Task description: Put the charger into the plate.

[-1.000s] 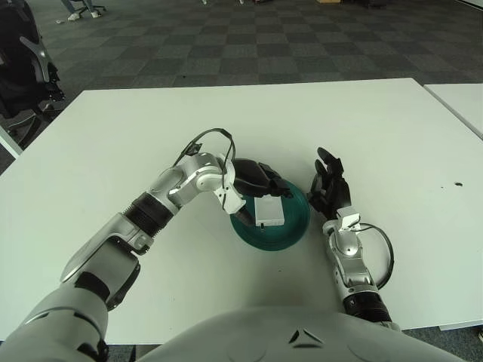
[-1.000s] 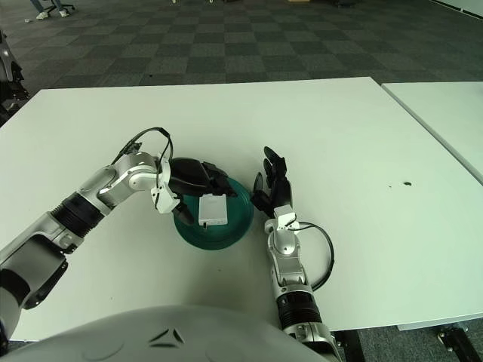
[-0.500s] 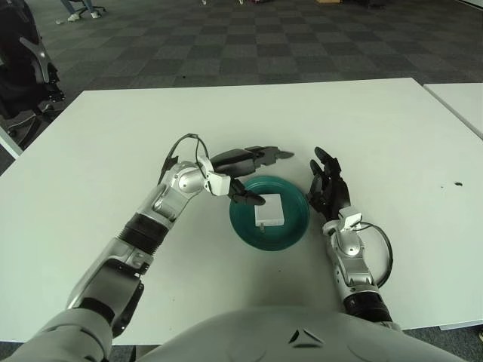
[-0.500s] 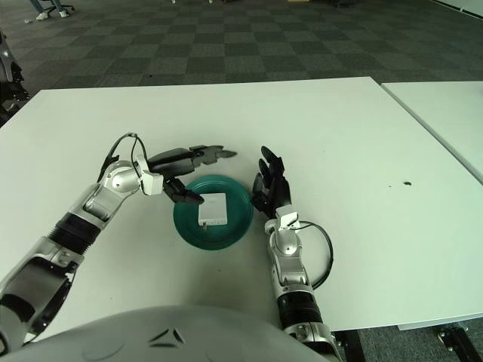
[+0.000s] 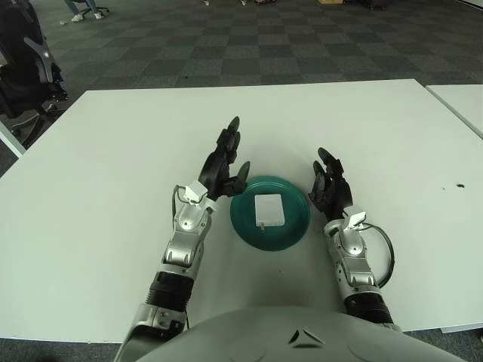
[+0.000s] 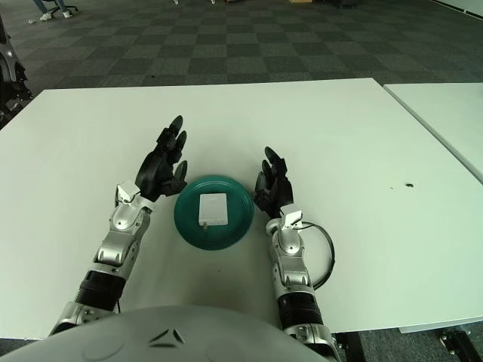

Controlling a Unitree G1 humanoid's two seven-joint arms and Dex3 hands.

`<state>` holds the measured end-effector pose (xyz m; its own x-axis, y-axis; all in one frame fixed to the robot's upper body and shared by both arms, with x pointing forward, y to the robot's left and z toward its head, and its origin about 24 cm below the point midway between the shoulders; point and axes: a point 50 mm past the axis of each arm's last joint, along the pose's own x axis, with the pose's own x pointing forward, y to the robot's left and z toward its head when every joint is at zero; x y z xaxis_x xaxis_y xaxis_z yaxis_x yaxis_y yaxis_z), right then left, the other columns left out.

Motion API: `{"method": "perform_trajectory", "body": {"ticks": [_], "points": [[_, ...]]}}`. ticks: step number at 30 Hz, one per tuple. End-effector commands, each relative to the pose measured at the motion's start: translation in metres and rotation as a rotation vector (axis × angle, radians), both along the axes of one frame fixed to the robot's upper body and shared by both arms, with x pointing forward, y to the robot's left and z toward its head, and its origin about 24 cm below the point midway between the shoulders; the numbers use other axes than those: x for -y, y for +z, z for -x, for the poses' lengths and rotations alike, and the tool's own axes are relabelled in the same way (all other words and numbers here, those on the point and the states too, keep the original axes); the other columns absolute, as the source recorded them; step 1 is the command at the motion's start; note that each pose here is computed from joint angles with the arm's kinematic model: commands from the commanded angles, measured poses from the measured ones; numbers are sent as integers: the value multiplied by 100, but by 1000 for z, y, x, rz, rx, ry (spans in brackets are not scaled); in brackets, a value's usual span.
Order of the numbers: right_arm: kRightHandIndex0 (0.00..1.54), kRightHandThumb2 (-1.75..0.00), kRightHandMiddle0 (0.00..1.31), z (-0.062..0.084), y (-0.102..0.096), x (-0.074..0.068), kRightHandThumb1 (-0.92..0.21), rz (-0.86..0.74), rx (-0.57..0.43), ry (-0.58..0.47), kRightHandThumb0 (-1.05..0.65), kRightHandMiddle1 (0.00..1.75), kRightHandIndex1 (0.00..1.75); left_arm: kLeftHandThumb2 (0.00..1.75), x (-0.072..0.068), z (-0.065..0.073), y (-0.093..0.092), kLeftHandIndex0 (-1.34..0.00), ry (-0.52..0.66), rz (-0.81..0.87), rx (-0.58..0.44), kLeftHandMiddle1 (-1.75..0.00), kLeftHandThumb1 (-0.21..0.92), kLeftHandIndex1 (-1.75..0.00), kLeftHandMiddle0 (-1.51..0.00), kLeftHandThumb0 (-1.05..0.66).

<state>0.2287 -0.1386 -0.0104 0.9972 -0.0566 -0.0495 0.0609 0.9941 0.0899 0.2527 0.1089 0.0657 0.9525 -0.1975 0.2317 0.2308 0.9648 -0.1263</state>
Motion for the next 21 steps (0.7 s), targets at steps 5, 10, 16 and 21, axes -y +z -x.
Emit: {"method": "perform_trajectory", "body": {"ticks": [5,10,16,21], "points": [[15,-80,0,43,-52,5,-92,-18,-308,-29,-79,42,0,105,-13,8,-12,-6,183,176,-143,-1,92,-8,-3,-105],[14,-80,0,45,-53,5,-92,-20,-317,-33,-80,43,0,104,-24,23,-35,-5,229,155,-222,0,92,-9,-2,-102],[14,-81,0,45,-52,6,-92,-16,-319,-34,-81,43,0,104,-35,38,-53,-2,225,83,-282,0,92,-10,-2,-100],[14,-81,0,45,-52,9,-92,-13,-318,-34,-82,42,0,104,-34,52,-61,0,217,47,-362,0,92,-9,-1,-99]]}}
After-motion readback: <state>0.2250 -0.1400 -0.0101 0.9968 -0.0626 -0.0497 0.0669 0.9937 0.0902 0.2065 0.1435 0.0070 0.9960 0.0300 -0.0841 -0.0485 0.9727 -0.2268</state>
